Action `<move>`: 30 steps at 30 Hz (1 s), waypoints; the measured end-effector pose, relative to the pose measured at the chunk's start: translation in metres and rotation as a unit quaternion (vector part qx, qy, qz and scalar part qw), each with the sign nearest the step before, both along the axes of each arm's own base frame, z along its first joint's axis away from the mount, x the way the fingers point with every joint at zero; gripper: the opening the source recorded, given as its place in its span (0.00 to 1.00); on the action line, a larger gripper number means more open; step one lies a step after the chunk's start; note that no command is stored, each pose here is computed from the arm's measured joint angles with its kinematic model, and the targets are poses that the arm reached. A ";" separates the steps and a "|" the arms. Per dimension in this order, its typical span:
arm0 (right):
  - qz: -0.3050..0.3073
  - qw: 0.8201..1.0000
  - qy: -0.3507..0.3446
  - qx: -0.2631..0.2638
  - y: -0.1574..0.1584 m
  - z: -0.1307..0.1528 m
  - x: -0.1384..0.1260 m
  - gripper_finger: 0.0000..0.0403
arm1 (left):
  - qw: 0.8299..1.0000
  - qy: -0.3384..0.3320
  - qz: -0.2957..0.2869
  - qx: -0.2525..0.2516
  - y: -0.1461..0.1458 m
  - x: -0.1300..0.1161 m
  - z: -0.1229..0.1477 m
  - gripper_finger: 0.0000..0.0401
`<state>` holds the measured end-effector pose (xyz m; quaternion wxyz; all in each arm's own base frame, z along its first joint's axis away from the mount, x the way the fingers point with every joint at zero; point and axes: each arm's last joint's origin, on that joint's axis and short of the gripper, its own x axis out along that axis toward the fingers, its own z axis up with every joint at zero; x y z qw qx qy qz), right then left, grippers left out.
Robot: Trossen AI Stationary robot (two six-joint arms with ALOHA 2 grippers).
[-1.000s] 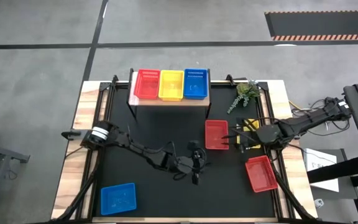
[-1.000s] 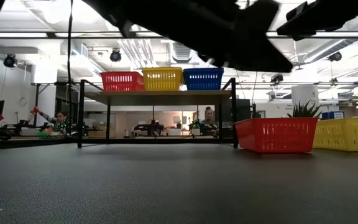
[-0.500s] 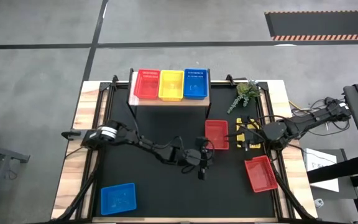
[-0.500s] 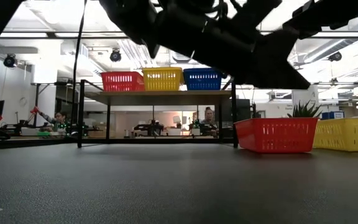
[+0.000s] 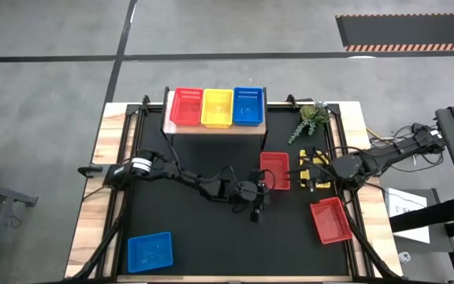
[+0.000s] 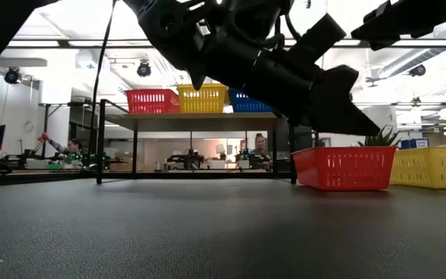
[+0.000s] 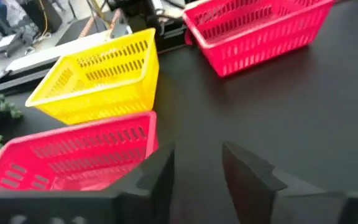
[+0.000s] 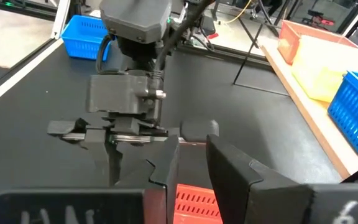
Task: Stack baskets on shelf by color
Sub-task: Stack the left red bin on top of the red bin on the shelf
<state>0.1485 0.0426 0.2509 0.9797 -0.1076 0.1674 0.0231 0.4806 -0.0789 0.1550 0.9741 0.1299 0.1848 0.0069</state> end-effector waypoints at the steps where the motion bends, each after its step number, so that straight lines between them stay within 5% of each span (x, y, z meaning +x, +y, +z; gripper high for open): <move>1: 0.000 1.000 0.000 0.000 0.000 0.000 0.000 0.18 | 1.000 0.002 0.001 0.001 0.000 0.000 0.000 0.33; 7: 0.000 1.000 0.003 -0.001 0.000 -0.001 0.000 0.20 | 1.000 -0.002 0.004 0.019 0.003 0.001 0.001 0.49; 18: 0.002 1.000 0.002 -0.006 0.000 -0.001 0.000 0.20 | 1.000 -0.001 0.026 0.012 0.021 0.003 -0.003 0.49; 30: -0.001 1.000 0.005 -0.012 0.000 -0.002 0.000 0.17 | 0.999 0.038 0.033 0.021 0.029 0.006 -0.037 0.49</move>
